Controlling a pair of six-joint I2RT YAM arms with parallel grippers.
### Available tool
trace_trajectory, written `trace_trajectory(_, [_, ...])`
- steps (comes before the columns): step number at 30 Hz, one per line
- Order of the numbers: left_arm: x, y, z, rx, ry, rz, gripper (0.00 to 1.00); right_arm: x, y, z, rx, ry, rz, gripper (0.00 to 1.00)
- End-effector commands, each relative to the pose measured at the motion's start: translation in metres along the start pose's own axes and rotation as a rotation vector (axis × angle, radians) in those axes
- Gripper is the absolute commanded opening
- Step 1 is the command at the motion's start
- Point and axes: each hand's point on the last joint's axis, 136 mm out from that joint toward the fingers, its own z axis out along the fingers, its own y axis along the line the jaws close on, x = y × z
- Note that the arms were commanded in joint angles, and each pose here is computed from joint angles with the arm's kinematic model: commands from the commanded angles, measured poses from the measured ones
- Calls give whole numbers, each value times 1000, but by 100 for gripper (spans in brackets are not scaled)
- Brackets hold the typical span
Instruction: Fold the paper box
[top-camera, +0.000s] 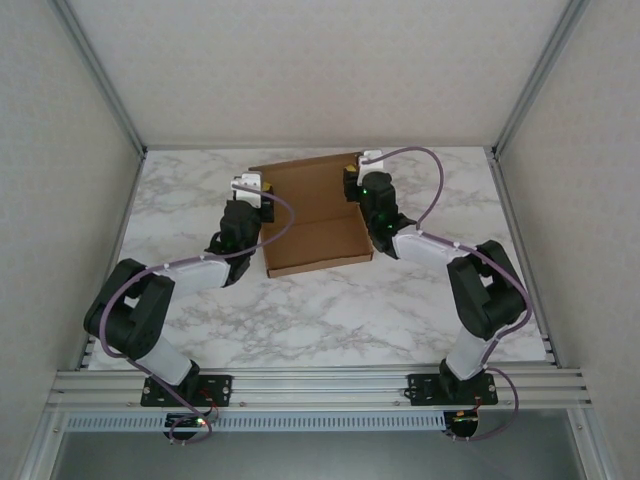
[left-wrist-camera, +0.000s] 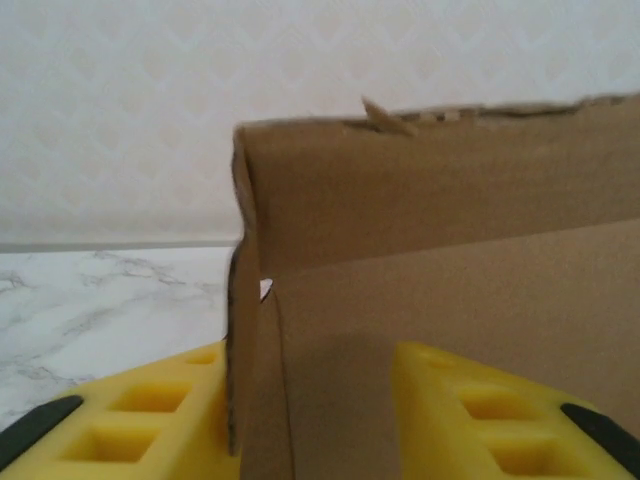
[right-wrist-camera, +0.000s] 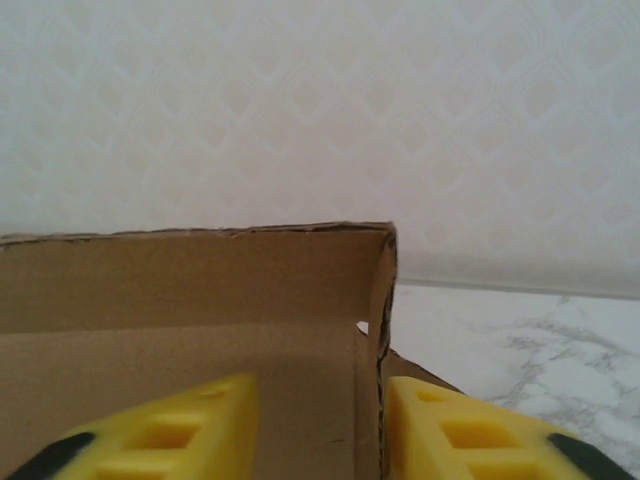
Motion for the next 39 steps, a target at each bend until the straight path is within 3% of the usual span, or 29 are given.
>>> trace_trajectory(1, [-25,-4,-10,43,-64,-13,49,-31,1,-15,-61,-73,-10,51])
trace_trajectory(5, [-41,-1,-20,54,-99,-25,54,-53,-11,-31,-45,-118,-34,63])
trace_trajectory(12, [-83,27,-55,-16,-152,-143,56,-101,-24,-65,-38,-150,-90,62])
trace_trajectory(15, [-102,49,-73,-99,-167,-231,53,-112,-12,-70,-114,-61,-71,57])
trace_trajectory(19, [-113,75,-89,-154,-153,-448,46,-109,13,-69,-228,149,34,46])
trace_trajectory(24, [-89,82,-94,-125,-72,-616,48,-105,41,-54,-291,329,376,42])
trace_trajectory(27, [-74,79,-95,-94,-30,-642,47,-104,58,-43,-318,371,508,42])
trace_trajectory(39, [-4,75,-108,-77,81,-739,42,-90,99,5,-278,463,535,42])
